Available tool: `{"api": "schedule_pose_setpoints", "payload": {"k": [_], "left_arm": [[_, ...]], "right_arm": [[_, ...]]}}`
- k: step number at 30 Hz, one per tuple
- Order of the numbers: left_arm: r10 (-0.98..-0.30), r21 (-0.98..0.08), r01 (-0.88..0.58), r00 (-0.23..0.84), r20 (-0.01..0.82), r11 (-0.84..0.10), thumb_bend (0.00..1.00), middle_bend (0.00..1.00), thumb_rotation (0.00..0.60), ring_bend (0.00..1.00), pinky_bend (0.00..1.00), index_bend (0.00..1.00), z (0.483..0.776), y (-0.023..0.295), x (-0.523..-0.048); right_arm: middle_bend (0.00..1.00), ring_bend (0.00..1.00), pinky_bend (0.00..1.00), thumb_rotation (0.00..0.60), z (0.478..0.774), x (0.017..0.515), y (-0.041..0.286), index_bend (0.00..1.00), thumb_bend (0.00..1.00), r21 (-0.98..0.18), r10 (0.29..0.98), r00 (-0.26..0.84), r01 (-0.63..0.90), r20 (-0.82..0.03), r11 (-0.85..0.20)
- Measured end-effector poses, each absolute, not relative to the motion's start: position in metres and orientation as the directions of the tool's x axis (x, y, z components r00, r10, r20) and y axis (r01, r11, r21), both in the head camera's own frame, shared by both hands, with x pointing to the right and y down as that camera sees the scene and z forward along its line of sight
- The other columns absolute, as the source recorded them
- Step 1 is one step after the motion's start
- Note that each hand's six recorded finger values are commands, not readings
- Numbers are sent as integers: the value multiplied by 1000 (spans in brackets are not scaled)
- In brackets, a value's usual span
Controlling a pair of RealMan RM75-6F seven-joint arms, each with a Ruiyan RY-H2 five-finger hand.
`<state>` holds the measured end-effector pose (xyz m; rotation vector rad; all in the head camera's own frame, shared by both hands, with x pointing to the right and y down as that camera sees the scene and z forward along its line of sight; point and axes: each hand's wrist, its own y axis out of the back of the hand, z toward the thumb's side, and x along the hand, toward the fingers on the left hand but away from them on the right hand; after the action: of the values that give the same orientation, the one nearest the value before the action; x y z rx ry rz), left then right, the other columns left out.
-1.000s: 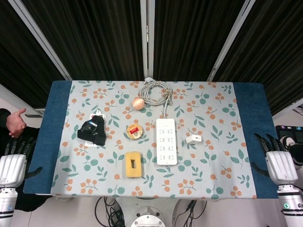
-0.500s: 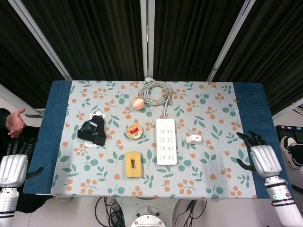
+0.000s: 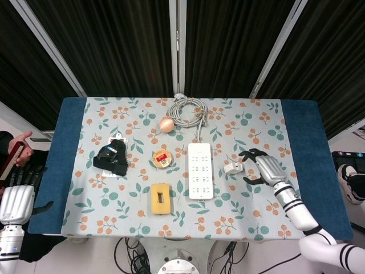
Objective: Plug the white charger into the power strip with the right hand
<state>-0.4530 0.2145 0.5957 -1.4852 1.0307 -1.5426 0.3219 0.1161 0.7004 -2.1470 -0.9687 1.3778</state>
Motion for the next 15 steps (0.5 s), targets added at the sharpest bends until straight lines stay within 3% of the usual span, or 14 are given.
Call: {"api": "schedule_pose_setpoints", "payload": {"k": [15], "left_arm": [[-910, -912, -17, -51, 411, -410, 0, 137, 600, 26, 0, 171, 601, 212, -454]], "right_arm": [[338, 136, 187, 600, 732, 312, 108, 366, 142, -631, 713, 265, 336, -649, -700]]}}
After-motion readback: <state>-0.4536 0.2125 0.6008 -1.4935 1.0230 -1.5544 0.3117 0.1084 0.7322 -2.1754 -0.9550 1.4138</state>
